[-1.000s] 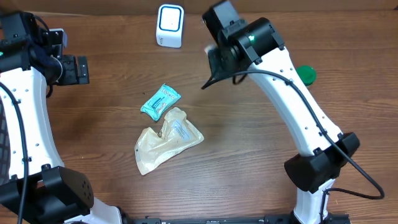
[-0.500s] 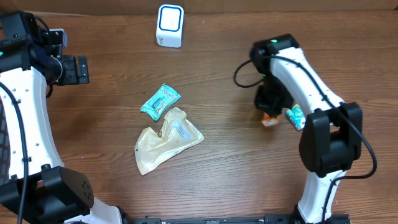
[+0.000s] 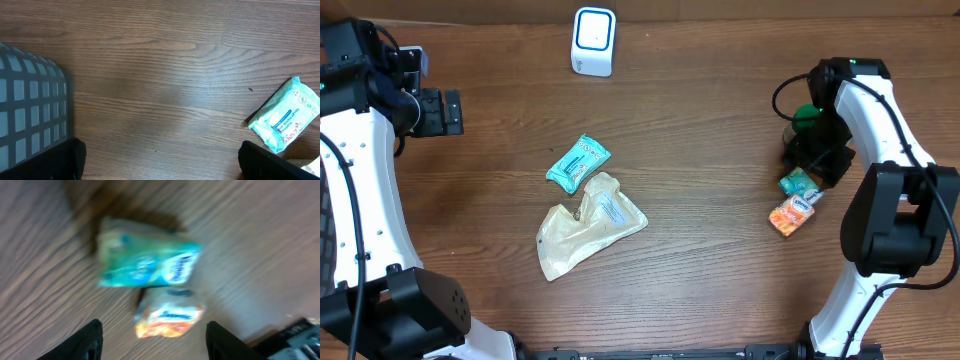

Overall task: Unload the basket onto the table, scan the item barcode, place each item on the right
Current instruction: 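Carry the orange pack right and set it beside the tissue pack, then reach the right gripper to the plastic bag and grasp it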

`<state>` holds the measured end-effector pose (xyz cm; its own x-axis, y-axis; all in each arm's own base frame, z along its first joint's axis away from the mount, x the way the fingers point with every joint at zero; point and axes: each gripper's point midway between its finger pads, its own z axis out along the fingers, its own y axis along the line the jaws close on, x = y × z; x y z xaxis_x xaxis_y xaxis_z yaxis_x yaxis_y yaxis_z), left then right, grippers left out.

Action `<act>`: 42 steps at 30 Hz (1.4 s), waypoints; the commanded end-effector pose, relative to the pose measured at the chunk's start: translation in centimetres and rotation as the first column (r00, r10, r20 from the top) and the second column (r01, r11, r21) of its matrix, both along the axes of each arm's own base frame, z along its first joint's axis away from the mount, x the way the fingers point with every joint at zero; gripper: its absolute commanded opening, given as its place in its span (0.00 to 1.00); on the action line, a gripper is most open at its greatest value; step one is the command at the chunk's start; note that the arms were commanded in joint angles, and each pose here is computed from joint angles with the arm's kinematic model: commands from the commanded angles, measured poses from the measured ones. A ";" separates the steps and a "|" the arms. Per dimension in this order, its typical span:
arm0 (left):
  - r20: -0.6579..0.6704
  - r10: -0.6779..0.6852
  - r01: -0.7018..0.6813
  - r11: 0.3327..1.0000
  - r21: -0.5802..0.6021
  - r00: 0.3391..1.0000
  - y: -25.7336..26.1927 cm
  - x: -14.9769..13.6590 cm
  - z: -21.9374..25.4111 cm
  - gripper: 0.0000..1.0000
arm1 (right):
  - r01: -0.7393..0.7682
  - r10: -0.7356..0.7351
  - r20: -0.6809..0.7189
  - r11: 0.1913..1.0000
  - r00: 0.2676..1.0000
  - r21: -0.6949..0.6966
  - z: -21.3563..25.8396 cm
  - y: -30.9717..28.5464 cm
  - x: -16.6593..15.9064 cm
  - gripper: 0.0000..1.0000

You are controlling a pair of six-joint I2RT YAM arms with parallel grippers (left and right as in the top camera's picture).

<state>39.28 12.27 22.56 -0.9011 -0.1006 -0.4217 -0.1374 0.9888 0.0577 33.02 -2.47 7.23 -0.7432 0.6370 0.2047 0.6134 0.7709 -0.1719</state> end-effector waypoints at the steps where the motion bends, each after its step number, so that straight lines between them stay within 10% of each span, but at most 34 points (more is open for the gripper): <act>1: 0.002 0.012 -0.012 1.000 -0.008 1.000 -0.2 0.0 0.0 1.00 | -0.143 0.117 0.105 0.945 0.988 0.293 1.0 5.3 1.5 0.63; 5: 0.002 0.012 -0.012 1.000 -0.008 1.000 -0.2 0.0 0.0 1.00 | -0.337 0.215 0.288 0.804 0.933 0.490 2.6 12.5 3.4 0.62; 13: 0.002 0.012 -0.012 1.000 -0.008 1.000 -0.2 0.0 0.0 1.00 | -0.664 0.420 0.536 0.618 0.732 0.422 2.8 25.0 4.7 0.47; 20: 0.002 0.012 -0.012 1.000 -0.008 1.000 -0.2 0.0 0.0 1.00 | -0.752 0.496 0.570 0.507 0.655 0.422 2.8 34.3 0.5 0.58; 27: 0.002 0.012 -0.012 1.000 -0.008 1.000 -0.2 0.0 0.0 1.00 | -0.843 0.617 0.577 0.343 0.534 0.413 2.6 41.5 -7.2 0.45; 42: 0.002 0.012 -0.012 1.000 -0.008 1.000 -0.2 0.0 0.0 1.00 | -0.906 0.741 0.522 0.323 0.423 0.275 -3.0 45.9 -12.6 0.47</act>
<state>39.27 12.27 22.55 -0.9013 -0.1007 -0.4214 -0.1374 0.9888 0.0576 19.89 43.78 5.08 -0.8753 -0.4801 -0.0581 -0.4574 0.7829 0.4217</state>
